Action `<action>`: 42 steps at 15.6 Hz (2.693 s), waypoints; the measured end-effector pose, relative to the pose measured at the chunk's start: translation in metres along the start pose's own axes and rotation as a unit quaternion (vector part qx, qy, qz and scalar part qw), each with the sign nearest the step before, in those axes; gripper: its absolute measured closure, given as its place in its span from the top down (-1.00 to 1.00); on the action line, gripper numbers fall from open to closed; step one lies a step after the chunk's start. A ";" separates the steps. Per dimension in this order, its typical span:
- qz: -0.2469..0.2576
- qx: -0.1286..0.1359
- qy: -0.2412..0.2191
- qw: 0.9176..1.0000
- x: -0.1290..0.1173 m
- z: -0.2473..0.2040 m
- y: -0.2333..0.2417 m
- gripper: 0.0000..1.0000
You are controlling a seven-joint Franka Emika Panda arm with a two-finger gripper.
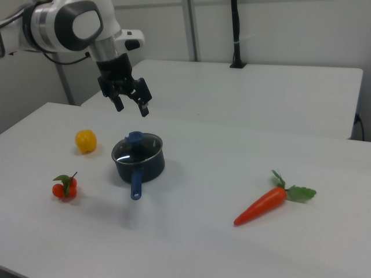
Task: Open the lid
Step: 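Move the gripper down over the blue knob of the glass lid, then lower the open gripper around the blue lid knob and close it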
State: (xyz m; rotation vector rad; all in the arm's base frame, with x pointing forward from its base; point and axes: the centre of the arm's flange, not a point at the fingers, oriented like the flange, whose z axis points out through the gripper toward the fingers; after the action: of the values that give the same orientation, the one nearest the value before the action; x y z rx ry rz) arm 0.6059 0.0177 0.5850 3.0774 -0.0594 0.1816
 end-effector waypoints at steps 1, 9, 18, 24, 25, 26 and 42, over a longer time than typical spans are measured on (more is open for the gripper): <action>-0.008 0.004 0.007 1.000 0.005 0.008 -0.012 1.00; -0.053 0.030 0.032 0.998 0.034 0.080 -0.082 1.00; -0.067 0.036 0.032 0.997 0.044 0.138 -0.106 1.00; -0.068 0.038 0.044 0.996 0.041 0.154 -0.109 0.96; -0.069 0.039 0.045 0.996 0.041 0.154 -0.110 0.92; -0.069 0.039 0.046 0.996 0.041 0.154 -0.110 0.81; -0.055 0.042 0.049 0.996 0.043 0.163 -0.112 0.36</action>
State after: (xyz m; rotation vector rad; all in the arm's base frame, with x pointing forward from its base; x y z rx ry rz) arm 0.6719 0.1183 0.4222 3.1387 0.1249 0.3370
